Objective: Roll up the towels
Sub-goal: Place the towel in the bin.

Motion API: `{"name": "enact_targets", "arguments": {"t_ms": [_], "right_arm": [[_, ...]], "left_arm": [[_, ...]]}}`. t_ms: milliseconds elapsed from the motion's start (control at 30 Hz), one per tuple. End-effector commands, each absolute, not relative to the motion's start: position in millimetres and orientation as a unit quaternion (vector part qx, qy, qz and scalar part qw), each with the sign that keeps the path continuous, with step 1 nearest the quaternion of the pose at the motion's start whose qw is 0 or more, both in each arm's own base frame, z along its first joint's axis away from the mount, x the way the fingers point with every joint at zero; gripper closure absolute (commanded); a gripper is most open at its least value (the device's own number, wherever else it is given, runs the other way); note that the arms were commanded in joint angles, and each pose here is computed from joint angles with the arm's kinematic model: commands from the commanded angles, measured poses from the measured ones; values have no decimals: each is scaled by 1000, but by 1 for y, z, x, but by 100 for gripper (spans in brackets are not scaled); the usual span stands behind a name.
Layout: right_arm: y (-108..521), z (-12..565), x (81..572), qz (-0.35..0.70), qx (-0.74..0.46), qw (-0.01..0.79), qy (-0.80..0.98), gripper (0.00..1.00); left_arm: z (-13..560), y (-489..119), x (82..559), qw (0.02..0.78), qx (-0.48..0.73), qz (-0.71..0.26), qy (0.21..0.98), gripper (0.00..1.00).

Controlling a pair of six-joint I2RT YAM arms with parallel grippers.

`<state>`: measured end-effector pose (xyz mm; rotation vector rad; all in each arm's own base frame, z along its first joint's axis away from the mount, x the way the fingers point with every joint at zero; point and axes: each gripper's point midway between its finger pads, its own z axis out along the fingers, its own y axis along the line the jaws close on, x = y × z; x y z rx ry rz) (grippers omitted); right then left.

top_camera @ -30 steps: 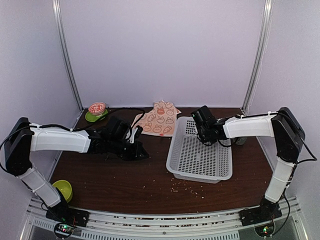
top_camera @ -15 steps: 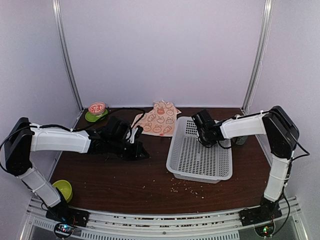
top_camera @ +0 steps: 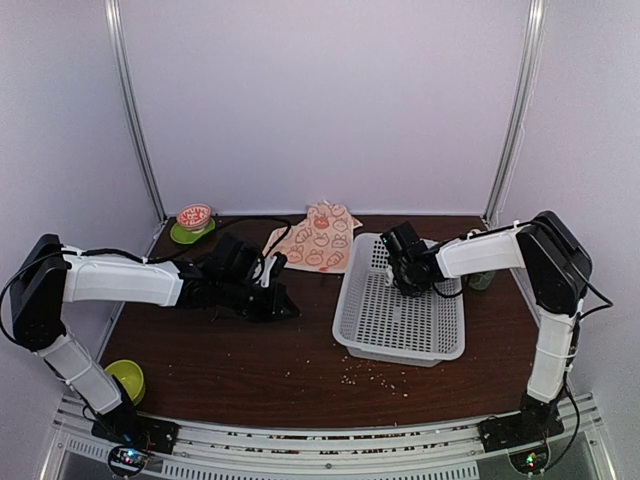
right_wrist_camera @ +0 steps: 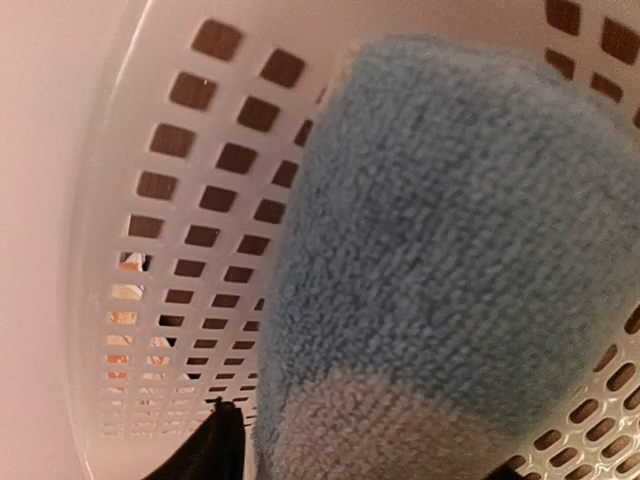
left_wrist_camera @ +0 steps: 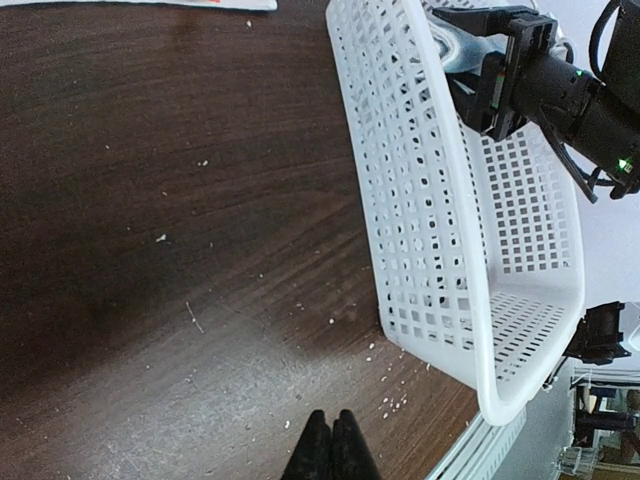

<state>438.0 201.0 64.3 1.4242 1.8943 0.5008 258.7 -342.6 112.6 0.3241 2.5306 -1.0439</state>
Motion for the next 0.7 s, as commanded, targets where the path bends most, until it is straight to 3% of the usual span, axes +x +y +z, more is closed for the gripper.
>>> {"name": "enact_targets", "arguments": {"t_ms": [0,100,233,467,667], "right_arm": [[202,64,433,191,537,340,748,32],[202,69,427,189,528,332,758,12],[202,77,419,190,513,321,773,4],[194,90,404,203,509,318,774,2],[181,89,394,214,533,322,753,10]], "left_arm": [[118,-350,262,202,120,-388,891,96],[117,-349,261,201,118,-389,891,96],[114,-348,260,200,116,-388,892,96],[114,-348,258,198,115,-389,892,96],[114,-353,256,195,119,-391,892,96]]}}
